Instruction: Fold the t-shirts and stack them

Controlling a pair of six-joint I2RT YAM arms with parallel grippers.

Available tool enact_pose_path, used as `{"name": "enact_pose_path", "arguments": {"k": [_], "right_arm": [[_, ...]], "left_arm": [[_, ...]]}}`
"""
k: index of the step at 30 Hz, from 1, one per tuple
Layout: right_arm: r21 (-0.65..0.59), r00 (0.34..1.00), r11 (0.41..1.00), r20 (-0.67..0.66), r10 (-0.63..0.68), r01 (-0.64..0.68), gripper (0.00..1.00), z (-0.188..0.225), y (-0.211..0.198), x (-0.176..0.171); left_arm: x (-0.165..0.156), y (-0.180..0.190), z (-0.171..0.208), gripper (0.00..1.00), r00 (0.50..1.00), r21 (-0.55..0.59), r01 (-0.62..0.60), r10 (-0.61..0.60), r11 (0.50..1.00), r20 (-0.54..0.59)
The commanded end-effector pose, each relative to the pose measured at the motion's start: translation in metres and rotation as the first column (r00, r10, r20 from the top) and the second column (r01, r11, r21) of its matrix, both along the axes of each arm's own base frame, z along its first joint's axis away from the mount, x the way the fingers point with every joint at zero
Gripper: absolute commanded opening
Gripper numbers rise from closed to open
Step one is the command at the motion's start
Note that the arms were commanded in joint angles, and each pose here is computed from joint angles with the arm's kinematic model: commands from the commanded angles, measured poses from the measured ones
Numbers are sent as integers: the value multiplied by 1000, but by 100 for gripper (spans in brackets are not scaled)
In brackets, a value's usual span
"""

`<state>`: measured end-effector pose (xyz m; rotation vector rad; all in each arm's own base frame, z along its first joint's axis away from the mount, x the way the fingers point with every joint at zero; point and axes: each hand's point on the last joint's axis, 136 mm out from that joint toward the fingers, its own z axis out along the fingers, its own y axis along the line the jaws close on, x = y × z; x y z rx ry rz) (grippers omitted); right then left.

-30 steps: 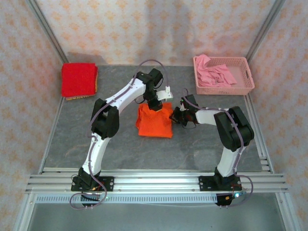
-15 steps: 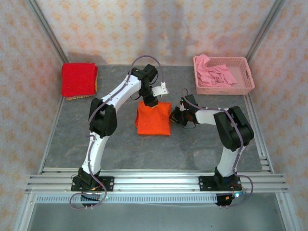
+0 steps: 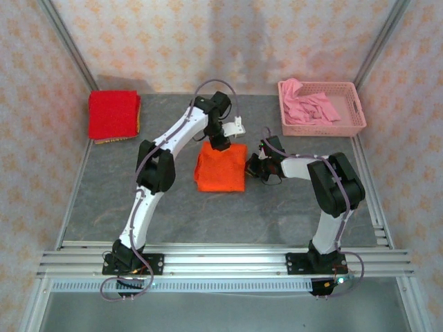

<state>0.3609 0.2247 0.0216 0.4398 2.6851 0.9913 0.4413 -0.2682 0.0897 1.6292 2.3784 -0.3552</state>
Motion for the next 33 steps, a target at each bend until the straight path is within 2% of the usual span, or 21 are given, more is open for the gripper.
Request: {"name": "enact_pose_path", "arguments": {"k": [1, 7, 8, 10, 12, 16, 21, 24, 28, 30, 33], "right_arm": [[-79, 993, 997, -116, -19, 9, 0, -32, -14, -23], [-81, 994, 997, -110, -24, 15, 0, -29, -15, -23], [-81, 994, 997, -106, -25, 16, 0, -28, -15, -22], [-80, 995, 997, -95, -25, 18, 0, -23, -15, -22], [-82, 997, 996, -75, -28, 22, 1, -14, -16, -21], [-97, 999, 994, -11, -48, 47, 14, 10, -22, -17], [-173, 992, 979, 78, -98, 110, 34, 41, -42, -12], [-231, 986, 964, 128, -107, 134, 46, 58, -54, -9], [-245, 983, 964, 173, -66, 108, 53, 77, -47, 1], [-248, 982, 965, 188, -36, 83, 52, 85, -35, 9], [-239, 979, 970, 205, 4, 46, 50, 93, -12, 25]], "left_arm": [[10, 10, -9, 0, 1000, 46, -28, 27, 999, 16], [17, 12, -23, 1, 999, 70, -47, 45, 996, 23], [18, 12, -25, 6, 998, 75, -51, 50, 996, 25], [20, 12, -28, 39, 998, 77, -65, 63, 995, 24], [21, 12, -30, 60, 997, 73, -79, 78, 994, 19], [20, 8, -23, 80, 995, 40, -102, 101, 994, 9], [21, -1, 13, 98, 991, -48, -127, 128, 991, 37], [23, -4, 41, 100, 985, -113, -146, 155, 983, 72], [27, 6, 68, 100, 964, -164, -228, 246, 960, 97], [32, 22, 71, 100, 932, -165, -330, 349, 929, 97], [35, 53, 61, 100, 840, -155, -518, 534, 841, 92]]}}
